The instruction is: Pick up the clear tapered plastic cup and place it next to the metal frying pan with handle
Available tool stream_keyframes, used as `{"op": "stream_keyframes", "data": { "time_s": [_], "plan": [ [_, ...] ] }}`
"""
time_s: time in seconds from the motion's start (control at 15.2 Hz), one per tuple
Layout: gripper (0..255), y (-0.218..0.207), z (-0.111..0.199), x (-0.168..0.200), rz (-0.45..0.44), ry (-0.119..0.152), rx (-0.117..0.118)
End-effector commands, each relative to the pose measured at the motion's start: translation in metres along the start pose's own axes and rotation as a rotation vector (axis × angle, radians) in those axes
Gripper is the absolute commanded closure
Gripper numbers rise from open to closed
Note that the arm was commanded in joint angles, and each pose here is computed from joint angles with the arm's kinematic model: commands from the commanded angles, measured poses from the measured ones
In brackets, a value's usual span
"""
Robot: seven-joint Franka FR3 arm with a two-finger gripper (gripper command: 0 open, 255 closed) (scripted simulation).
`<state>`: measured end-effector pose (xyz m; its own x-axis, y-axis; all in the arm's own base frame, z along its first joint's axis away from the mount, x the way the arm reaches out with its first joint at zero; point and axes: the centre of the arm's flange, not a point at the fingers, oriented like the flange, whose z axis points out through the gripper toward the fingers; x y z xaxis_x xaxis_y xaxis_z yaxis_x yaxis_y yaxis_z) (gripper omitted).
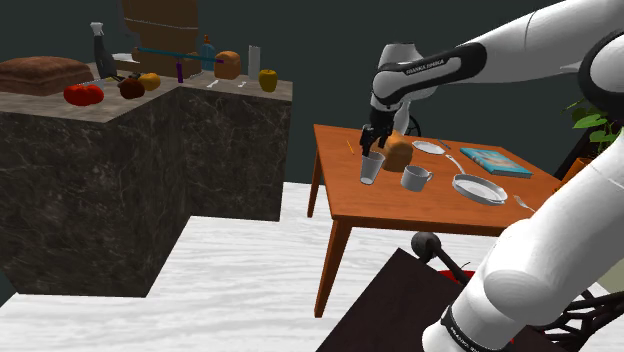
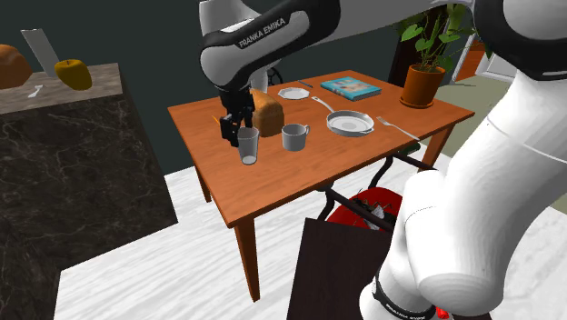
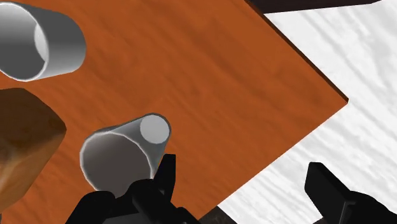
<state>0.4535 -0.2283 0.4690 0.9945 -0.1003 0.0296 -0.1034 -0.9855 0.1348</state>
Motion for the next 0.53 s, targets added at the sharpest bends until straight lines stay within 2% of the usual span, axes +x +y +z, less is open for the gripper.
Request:
{"op": "stream_keyframes", "data": {
  "time_s": [0.0,0.46],
  "plan": [
    [0,0.018,0.018,0.014,-0.001,-0.007,-0.001],
    [0,0.078,0.074,0.061,-0.003,-0.034,0.000]
  ]
}}
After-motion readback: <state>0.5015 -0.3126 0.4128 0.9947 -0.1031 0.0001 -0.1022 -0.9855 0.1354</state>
